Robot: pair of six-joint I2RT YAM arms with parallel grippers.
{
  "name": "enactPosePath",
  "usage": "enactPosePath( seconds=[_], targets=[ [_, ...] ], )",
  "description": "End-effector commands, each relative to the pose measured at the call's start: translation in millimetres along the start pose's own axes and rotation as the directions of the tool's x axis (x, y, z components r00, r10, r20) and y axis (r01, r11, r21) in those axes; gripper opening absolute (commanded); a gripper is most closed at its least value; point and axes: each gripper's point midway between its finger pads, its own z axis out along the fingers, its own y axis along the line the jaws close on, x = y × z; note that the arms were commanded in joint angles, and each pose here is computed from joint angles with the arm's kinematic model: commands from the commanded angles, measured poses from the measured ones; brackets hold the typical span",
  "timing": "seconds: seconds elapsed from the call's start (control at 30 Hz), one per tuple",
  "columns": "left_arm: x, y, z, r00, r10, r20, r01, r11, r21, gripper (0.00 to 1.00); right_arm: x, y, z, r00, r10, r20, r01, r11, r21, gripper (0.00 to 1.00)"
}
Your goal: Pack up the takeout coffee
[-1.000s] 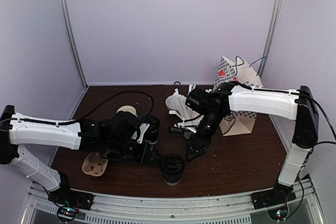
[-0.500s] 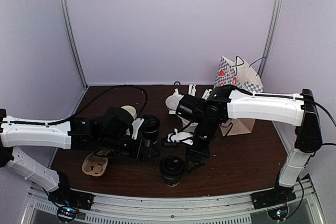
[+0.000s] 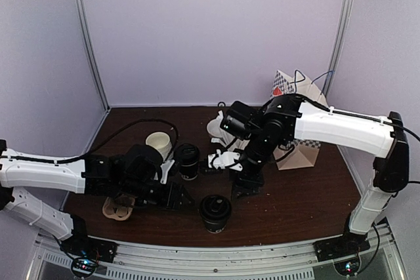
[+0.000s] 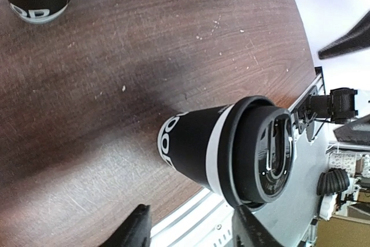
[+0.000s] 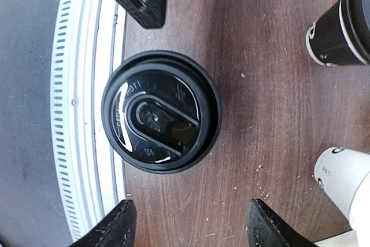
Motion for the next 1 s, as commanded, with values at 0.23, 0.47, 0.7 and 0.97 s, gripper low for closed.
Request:
enactPosePath(
  seconds=[0.23,0.47,0.7,0.97],
  targets=[
    [7,-21,22,0.997,-0.069,-0.046,0.075,0.986,0.149,0.46,-13,31,26,0.981,-0.186,-0.049,0.187,0.982,0.019,0.73],
    [10,-24,30,0.996,-0.067,-0.067,0.078,0.982,0.173,0.44,-15,24,43,0.975,-0.198,-0.101,0.207,0.974,0.090,0.73],
    [11,-26,33,0.995,-0.060,-0.078,0.073,0.981,0.180,0.41,-10,23,56,0.976,-0.185,-0.117,0.197,0.975,0.100,0.71],
    [5,-29,35,0.997,-0.049,-0.062,0.060,0.982,0.180,0.43,-9,23,57,0.982,-0.155,-0.107,0.166,0.980,0.108,0.66]
  ],
)
